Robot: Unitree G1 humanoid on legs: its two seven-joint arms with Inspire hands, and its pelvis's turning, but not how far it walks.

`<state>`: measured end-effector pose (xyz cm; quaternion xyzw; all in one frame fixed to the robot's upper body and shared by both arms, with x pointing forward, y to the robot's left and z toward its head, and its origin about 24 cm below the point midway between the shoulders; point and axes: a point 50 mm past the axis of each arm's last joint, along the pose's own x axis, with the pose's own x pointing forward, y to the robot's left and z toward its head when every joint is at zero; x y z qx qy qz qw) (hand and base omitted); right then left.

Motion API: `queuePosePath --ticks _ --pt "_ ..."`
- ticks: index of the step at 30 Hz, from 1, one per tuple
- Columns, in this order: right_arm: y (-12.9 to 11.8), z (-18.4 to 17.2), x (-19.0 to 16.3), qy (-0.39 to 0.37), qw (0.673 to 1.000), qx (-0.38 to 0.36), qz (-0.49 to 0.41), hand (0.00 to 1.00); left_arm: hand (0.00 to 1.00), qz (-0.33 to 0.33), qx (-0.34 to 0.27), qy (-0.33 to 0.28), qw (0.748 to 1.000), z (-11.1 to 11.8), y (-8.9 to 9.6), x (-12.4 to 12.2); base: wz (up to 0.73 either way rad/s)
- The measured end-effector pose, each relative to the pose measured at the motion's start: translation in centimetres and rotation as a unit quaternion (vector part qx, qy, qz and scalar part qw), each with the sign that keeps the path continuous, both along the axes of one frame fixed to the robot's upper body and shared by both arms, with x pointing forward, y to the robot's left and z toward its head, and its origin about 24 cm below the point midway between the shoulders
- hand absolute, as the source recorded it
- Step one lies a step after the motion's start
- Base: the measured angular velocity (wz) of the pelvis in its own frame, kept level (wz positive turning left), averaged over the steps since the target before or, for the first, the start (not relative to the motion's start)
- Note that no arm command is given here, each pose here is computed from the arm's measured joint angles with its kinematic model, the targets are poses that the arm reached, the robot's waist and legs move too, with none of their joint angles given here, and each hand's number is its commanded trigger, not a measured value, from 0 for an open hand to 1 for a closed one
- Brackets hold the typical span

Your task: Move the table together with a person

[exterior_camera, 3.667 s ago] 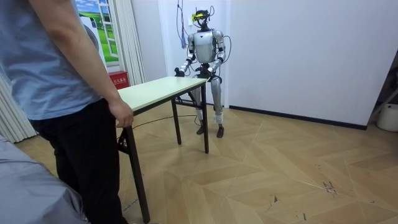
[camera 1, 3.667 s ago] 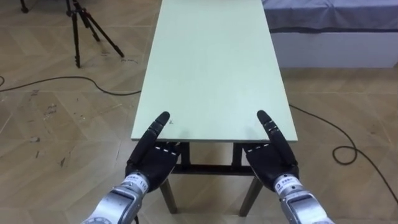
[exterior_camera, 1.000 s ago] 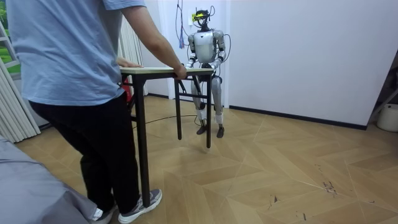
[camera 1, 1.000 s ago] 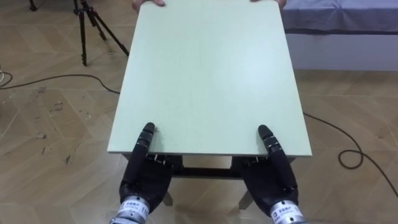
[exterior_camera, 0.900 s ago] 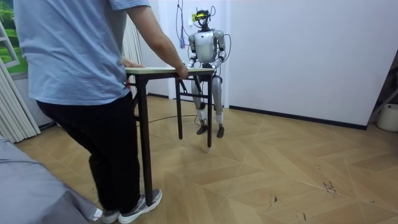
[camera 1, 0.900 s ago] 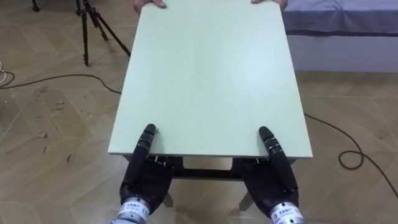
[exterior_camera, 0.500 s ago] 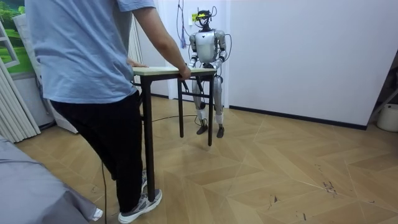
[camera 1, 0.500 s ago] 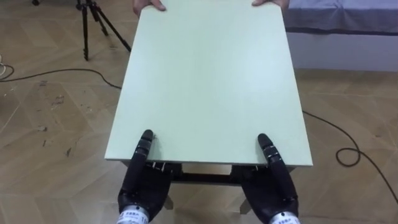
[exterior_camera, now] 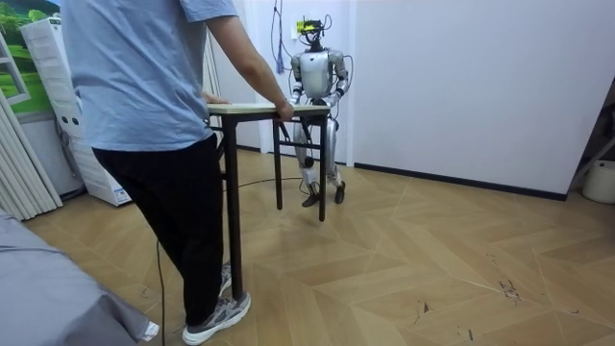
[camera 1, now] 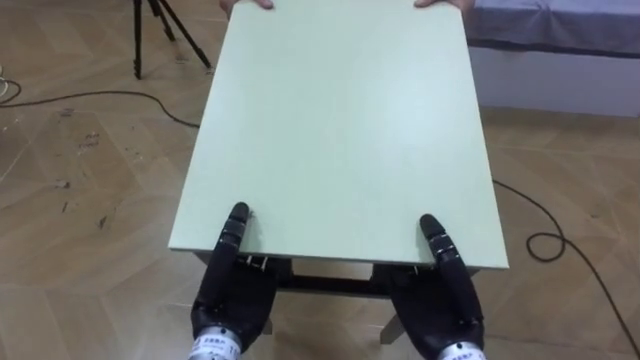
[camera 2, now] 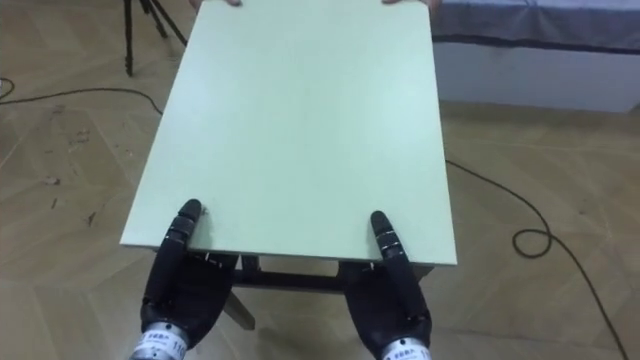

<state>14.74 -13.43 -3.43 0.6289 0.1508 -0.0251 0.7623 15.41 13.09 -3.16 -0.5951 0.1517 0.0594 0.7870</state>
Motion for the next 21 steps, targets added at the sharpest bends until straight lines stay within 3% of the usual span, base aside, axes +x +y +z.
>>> queuePosePath --ticks 7,12,21 --pt "-0.2 0.9 0.6 -0.023 1.000 -0.008 0.006 1.00 1.00 -0.002 -0.008 -0.015 1.000 0.5 0.0 0.7 0.15" --pt "-0.6 1.6 2.1 -0.046 0.999 -0.004 -0.010 1.00 1.00 -0.018 -0.001 -0.046 0.999 1.4 -0.4 3.1 0.23" --pt "-1.4 0.6 0.5 -0.011 1.000 -0.016 0.005 1.00 1.00 -0.022 -0.016 -0.005 1.000 0.1 -0.7 1.4 0.03"
